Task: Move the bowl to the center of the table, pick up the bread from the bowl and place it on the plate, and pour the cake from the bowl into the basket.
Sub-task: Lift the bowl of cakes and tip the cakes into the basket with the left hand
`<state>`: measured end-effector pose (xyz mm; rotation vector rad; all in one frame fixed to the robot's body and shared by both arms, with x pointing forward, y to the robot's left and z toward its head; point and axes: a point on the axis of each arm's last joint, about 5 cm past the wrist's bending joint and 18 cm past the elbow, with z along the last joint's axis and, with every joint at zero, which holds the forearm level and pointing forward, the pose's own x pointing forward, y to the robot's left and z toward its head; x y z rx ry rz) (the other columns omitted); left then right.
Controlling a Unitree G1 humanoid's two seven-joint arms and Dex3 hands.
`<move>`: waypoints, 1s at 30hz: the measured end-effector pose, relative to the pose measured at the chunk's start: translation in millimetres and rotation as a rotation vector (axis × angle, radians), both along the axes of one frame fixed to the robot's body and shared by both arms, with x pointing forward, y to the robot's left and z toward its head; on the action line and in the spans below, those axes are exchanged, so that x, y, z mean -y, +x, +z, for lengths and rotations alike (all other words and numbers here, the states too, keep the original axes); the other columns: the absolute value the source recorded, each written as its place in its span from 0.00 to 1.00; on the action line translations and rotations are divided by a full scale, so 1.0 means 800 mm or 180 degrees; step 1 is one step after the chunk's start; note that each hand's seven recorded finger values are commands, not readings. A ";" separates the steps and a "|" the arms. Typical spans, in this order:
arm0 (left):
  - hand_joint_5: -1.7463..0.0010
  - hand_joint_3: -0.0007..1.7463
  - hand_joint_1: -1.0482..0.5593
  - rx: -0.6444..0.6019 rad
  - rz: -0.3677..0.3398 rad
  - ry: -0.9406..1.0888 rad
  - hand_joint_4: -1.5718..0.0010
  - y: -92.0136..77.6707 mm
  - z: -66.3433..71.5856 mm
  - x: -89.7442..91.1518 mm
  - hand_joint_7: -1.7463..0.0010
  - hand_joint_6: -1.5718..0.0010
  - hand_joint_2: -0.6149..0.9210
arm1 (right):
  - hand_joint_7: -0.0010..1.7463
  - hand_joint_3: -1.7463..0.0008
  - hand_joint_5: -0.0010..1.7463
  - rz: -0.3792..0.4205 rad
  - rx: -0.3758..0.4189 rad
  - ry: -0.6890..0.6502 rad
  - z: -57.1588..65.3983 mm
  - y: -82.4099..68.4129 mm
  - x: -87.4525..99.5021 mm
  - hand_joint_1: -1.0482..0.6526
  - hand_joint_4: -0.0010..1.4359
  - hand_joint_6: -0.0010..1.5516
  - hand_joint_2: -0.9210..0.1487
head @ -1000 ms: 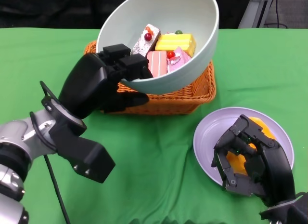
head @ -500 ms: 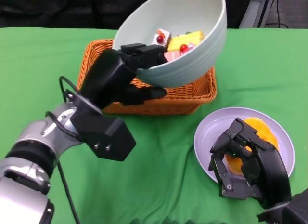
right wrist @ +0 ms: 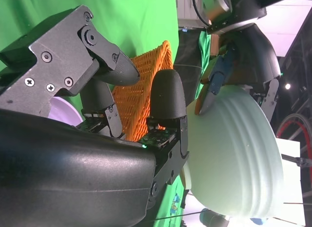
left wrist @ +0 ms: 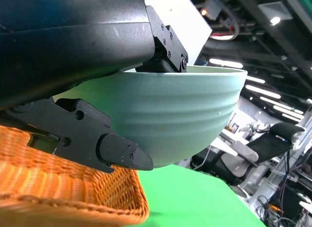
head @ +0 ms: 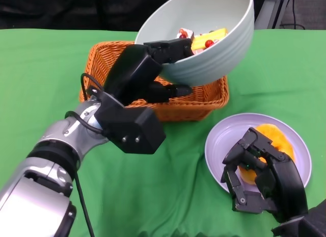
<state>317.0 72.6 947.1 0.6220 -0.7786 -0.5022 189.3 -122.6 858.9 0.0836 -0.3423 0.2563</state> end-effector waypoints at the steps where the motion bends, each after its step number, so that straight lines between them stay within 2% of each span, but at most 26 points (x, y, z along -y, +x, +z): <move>1: 0.00 0.26 0.54 -0.0032 0.0008 0.0003 0.60 0.000 0.000 0.001 0.29 0.57 1.00 | 0.94 0.25 1.00 0.0001 0.0010 -0.0009 -0.001 0.001 0.000 0.58 0.48 0.34 0.49; 2: 0.00 0.26 0.54 -0.0062 0.0011 0.0012 0.60 0.000 0.000 0.002 0.30 0.57 1.00 | 0.94 0.26 1.00 0.0001 0.0021 -0.0020 -0.001 0.001 0.000 0.58 0.48 0.34 0.49; 4: 0.06 0.23 0.52 -0.0157 0.0017 0.0003 0.58 0.001 0.000 0.004 0.37 0.55 1.00 | 0.94 0.26 1.00 0.0001 0.0035 -0.0036 -0.001 0.002 0.000 0.58 0.47 0.34 0.47; 6: 0.06 0.23 0.51 -0.0258 0.0036 -0.0027 0.58 0.003 0.002 0.006 0.40 0.54 1.00 | 0.93 0.27 1.00 0.0007 0.0030 -0.0040 -0.002 0.003 0.000 0.58 0.47 0.34 0.47; 9: 0.01 0.26 0.51 -0.0409 0.0083 -0.0099 0.59 0.006 0.005 0.009 0.33 0.56 1.00 | 0.93 0.27 1.00 0.0012 0.0016 -0.0043 -0.003 0.003 0.000 0.57 0.47 0.34 0.47; 10: 0.00 0.28 0.50 -0.0468 0.0089 -0.0127 0.57 0.007 0.006 0.010 0.25 0.59 1.00 | 0.93 0.27 1.00 0.0013 0.0009 -0.0045 -0.003 0.002 0.000 0.57 0.47 0.34 0.46; 12: 0.00 0.28 0.50 -0.0591 0.0103 -0.0171 0.57 0.008 0.007 0.013 0.20 0.61 1.00 | 0.93 0.28 1.00 0.0020 0.0001 -0.0049 -0.004 0.003 0.000 0.57 0.47 0.34 0.46; 13: 0.00 0.28 0.49 -0.0647 0.0100 -0.0192 0.57 0.008 0.007 0.014 0.14 0.65 1.00 | 0.93 0.28 1.00 0.0021 0.0000 -0.0051 -0.005 0.003 0.000 0.57 0.47 0.34 0.46; 16: 0.00 0.29 0.48 -0.0827 0.0080 -0.0325 0.54 0.009 0.008 0.018 0.09 0.67 1.00 | 0.93 0.28 1.00 0.0020 -0.0012 -0.0059 -0.006 0.002 0.001 0.57 0.47 0.34 0.46; 23: 0.00 0.31 0.48 -0.1147 0.0098 -0.0608 0.52 0.012 0.012 0.025 0.07 0.67 1.00 | 0.93 0.27 1.00 0.0033 -0.0017 -0.0068 -0.008 0.003 0.001 0.58 0.47 0.34 0.46; 27: 0.00 0.32 0.48 -0.1202 0.0143 -0.0741 0.52 0.018 0.024 0.027 0.13 0.64 1.00 | 0.93 0.28 1.00 0.0040 -0.0002 -0.0076 -0.008 0.006 0.001 0.57 0.47 0.34 0.47; 30: 0.00 0.32 0.49 -0.1283 0.0147 -0.0926 0.52 0.022 0.031 0.028 0.13 0.62 1.00 | 0.93 0.28 1.00 0.0057 0.0005 -0.0081 -0.008 0.008 0.000 0.57 0.48 0.34 0.47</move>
